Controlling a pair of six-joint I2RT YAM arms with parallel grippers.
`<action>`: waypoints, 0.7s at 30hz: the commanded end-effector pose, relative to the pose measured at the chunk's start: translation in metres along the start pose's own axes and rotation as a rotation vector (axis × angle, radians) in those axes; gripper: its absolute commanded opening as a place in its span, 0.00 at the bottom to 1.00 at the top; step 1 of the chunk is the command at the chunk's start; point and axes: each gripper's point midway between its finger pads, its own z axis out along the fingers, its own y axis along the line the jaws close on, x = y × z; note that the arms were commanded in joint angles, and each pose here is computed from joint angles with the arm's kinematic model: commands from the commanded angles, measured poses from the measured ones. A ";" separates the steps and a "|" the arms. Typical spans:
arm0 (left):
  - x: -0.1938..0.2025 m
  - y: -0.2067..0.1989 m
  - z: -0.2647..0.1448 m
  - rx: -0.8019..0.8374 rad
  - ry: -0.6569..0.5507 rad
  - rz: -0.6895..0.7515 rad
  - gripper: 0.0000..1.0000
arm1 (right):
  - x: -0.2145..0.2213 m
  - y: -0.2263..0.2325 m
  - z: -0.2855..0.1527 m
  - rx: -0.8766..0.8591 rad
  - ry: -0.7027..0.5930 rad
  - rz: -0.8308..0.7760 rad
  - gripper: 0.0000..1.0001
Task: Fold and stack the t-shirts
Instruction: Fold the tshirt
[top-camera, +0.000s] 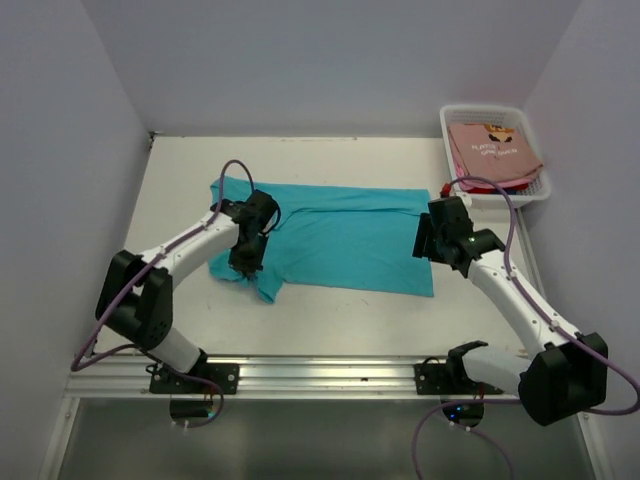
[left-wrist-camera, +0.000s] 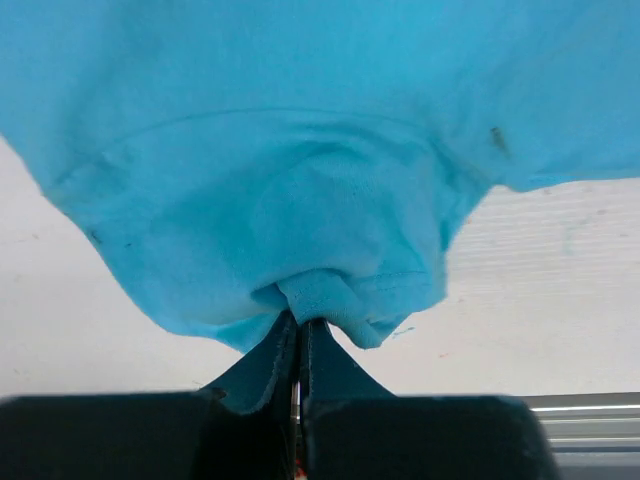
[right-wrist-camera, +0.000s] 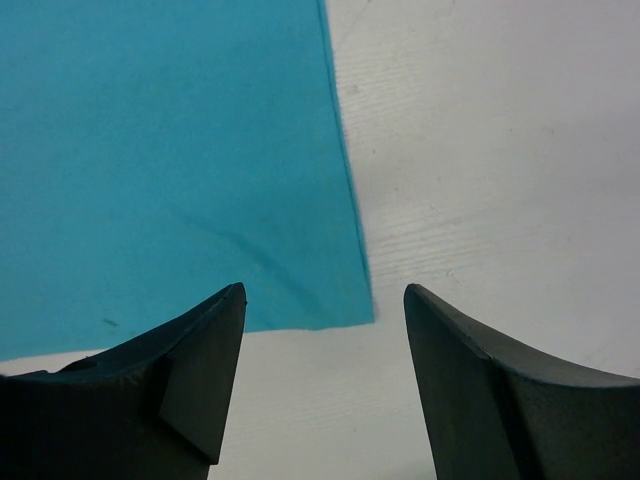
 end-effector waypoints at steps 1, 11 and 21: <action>-0.016 0.004 -0.039 -0.019 -0.108 -0.014 0.00 | 0.015 -0.015 0.011 0.109 0.051 0.016 0.69; -0.010 0.010 -0.058 -0.035 -0.148 0.013 0.00 | 0.064 -0.012 0.039 0.135 0.194 0.107 0.58; -0.015 0.018 -0.086 -0.039 -0.228 0.012 0.00 | 0.104 -0.007 0.057 0.136 0.282 0.211 0.50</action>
